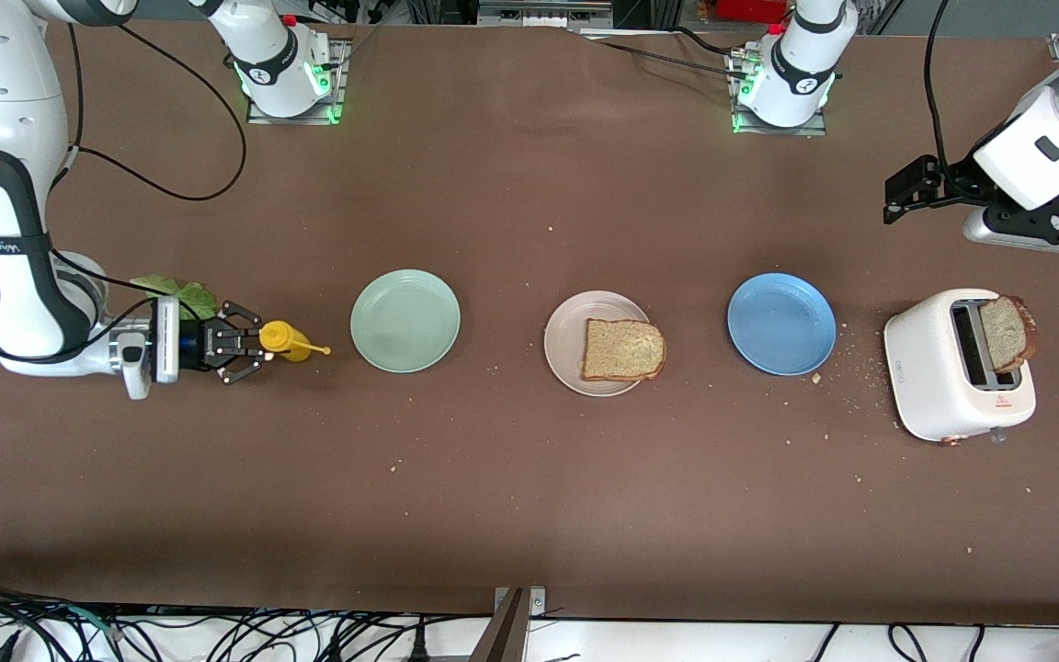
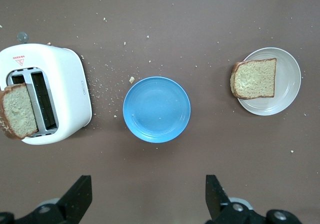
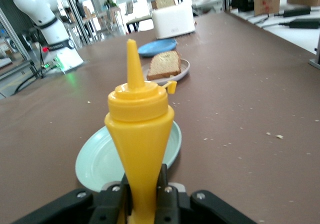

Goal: Make sandwich in beige plate with both arms
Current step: 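Carry the yellow bottle with the right gripper over the bread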

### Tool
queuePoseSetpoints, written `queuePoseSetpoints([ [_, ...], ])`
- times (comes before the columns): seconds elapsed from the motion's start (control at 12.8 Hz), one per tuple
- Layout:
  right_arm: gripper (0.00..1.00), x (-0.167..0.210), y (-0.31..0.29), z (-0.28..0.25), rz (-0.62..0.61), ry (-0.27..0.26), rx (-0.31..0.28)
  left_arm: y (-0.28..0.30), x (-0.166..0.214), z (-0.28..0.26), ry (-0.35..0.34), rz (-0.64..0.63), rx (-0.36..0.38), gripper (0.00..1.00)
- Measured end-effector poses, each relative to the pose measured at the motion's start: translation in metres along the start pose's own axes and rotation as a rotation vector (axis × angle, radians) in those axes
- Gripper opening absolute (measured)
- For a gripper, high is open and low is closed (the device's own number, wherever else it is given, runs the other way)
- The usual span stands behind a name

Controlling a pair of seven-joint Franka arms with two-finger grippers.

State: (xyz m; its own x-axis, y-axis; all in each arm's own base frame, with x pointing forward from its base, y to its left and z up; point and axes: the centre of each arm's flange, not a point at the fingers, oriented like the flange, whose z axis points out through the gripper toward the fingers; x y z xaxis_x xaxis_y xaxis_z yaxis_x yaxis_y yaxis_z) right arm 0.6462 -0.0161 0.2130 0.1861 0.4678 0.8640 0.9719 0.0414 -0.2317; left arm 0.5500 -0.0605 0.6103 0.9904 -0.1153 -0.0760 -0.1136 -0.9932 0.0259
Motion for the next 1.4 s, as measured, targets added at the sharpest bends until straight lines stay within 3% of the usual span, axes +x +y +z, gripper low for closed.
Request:
queuePoseSetpoints([
  [0.08,0.09,0.022,0.009,-0.001,0.016,-0.050,-0.011,0.000,0.000,0.000,0.000,0.000,0.000,1.00],
  [0.39,0.09,0.111,0.024,0.026,0.077,-0.262,-0.090,0.000,-0.001,0.001,-0.012,-0.003,0.000,1.00],
  [0.62,0.09,0.196,0.017,0.075,0.114,-0.451,-0.164,0.001,-0.007,0.005,-0.061,-0.003,0.000,1.00],
  [0.86,0.09,0.273,0.003,0.131,0.138,-0.640,-0.255,0.004,-0.007,0.004,-0.063,0.002,0.000,1.00],
  [1.09,0.09,0.316,-0.019,0.196,0.138,-0.797,-0.357,0.008,-0.007,0.005,-0.065,0.009,0.001,1.00],
  [1.25,0.09,0.337,-0.041,0.243,0.114,-0.937,-0.455,0.008,-0.007,0.005,-0.066,0.009,0.001,1.00],
  [1.4,0.09,0.353,-0.068,0.295,0.082,-1.038,-0.554,0.008,-0.007,0.005,-0.066,0.009,0.001,1.00],
])
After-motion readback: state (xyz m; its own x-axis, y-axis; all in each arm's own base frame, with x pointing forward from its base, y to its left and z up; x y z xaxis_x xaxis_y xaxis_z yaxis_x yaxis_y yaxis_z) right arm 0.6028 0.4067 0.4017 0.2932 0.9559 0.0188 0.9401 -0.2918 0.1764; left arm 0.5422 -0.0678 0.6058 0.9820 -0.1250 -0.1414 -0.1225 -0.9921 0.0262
